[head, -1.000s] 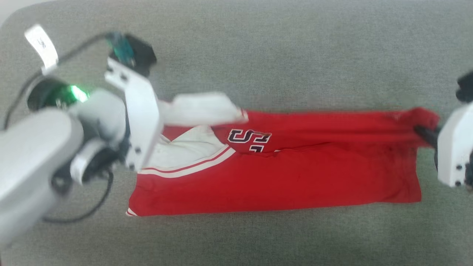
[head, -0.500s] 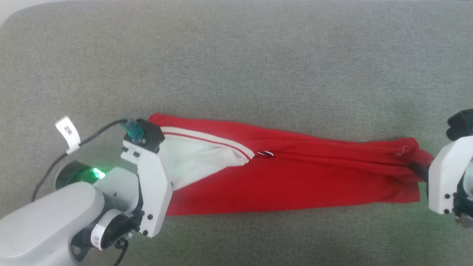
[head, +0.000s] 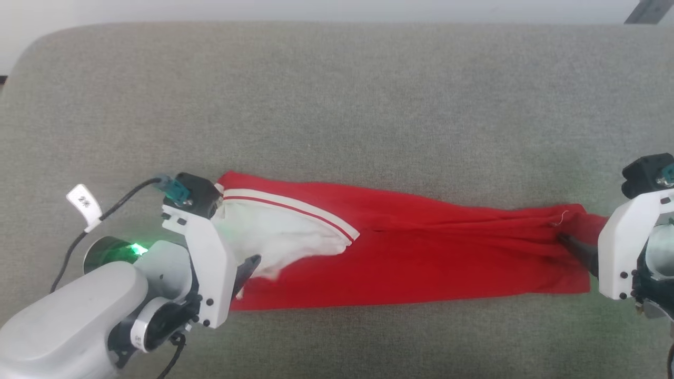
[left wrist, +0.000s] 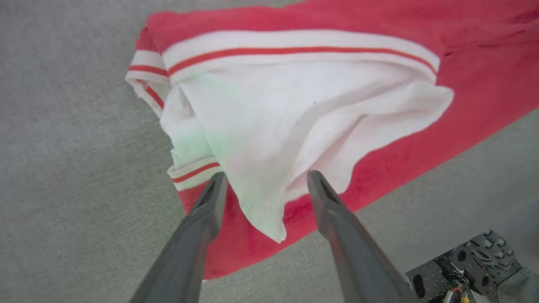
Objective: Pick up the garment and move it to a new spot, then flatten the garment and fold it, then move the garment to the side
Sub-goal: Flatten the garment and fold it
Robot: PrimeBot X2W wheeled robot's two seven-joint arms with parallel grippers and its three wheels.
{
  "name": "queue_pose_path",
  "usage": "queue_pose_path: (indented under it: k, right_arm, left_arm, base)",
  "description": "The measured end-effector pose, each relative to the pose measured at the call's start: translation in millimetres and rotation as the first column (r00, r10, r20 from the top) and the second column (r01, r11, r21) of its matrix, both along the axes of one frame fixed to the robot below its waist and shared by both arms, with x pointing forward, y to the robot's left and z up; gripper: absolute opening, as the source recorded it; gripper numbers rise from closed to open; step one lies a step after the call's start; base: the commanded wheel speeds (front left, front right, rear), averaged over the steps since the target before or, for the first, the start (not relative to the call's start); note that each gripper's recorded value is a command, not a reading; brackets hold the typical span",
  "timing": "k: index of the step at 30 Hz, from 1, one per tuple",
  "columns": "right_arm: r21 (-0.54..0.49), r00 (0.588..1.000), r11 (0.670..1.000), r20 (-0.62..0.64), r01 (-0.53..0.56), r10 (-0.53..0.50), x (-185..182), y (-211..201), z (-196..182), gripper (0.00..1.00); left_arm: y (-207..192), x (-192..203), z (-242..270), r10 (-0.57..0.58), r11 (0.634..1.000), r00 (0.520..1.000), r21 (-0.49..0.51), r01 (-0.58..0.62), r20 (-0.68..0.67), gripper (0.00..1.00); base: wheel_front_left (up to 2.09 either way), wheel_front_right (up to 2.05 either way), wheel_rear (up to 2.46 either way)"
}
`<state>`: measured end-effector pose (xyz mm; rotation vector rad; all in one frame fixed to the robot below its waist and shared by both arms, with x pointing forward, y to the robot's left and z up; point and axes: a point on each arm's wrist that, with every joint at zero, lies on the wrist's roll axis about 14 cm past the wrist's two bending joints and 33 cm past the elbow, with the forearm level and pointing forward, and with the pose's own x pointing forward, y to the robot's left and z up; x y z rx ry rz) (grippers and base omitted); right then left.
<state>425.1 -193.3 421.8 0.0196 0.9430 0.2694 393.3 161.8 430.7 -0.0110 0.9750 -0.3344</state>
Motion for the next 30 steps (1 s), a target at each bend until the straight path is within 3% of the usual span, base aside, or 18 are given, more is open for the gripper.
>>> queue_pose_path:
  k: [7,11,16,22,29,30]
  right_arm:
    - [0.032,0.999,0.999,0.042,0.031,-0.032,1.2,-3.6,19.5,1.0]
    - [0.028,0.998,0.998,0.029,0.058,-0.059,1.5,-10.5,20.1,1.0]
    - [0.039,0.997,0.996,-0.035,0.076,-0.075,2.0,-10.1,4.4,1.0]
    - [0.051,0.991,0.996,-0.122,0.067,-0.06,1.4,-0.7,-18.9,1.0]
    - [0.05,0.981,0.998,-0.191,0.031,-0.021,3.6,13.2,-39.1,1.0]
    - [0.05,0.978,0.998,-0.207,0.028,-0.017,2.8,14.2,-42.1,0.65]
  left_arm:
    - [7.1,7.6,28.4,0.051,0.998,0.985,-0.032,-0.046,0.166,1.0]
    - [15.4,19.4,49.4,0.082,0.996,0.941,-0.043,-0.072,0.329,1.0]
    - [42.0,31.0,76.1,0.158,0.987,0.816,-0.066,-0.146,0.555,1.0]
    - [82.2,22.8,90.2,0.225,0.964,0.669,-0.061,-0.26,0.709,1.0]
    - [126.1,0.1,87.6,0.329,0.906,0.581,-0.075,-0.416,0.745,1.0]
    - [131.8,-3.0,87.3,0.353,0.893,0.567,-0.088,-0.441,0.744,1.0]
  base:
    - [0.0,0.0,0.0]
    - [0.0,0.0,0.0]
    - [0.0,0.0,0.0]
    - [0.0,0.0,0.0]
    - [0.0,0.0,0.0]
    - [0.0,0.0,0.0]
